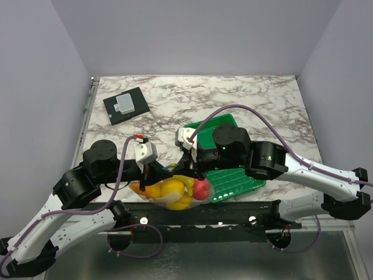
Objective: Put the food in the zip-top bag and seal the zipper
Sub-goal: Zip the zipper food storage bag at the center of the board.
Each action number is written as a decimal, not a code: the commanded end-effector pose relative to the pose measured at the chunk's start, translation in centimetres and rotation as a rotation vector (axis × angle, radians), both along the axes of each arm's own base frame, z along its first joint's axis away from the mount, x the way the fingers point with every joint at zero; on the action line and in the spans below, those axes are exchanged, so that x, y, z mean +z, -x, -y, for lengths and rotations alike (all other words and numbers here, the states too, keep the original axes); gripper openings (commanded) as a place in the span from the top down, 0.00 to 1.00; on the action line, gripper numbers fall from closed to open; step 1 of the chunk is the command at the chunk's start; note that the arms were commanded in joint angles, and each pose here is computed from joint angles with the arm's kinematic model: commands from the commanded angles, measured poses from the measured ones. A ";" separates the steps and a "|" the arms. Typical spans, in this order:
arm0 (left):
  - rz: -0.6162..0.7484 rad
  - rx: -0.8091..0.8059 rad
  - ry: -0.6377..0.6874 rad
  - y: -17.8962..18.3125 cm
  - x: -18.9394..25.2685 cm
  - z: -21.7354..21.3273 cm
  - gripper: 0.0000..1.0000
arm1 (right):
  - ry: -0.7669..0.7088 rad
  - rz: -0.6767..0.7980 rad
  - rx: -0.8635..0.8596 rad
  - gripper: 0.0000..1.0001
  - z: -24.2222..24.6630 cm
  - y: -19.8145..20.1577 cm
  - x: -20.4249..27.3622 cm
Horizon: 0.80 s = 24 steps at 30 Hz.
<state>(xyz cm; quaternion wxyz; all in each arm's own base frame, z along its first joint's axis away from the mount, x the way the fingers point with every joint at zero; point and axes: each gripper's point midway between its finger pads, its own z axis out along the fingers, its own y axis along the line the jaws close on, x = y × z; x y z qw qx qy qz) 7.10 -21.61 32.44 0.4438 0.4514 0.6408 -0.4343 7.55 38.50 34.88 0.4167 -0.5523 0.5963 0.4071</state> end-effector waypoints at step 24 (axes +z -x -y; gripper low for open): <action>0.147 -0.100 0.114 1.3 3.8 0.3 0.40 | 0.030 -0.034 0.184 0.99 0.8 3.4 -0.2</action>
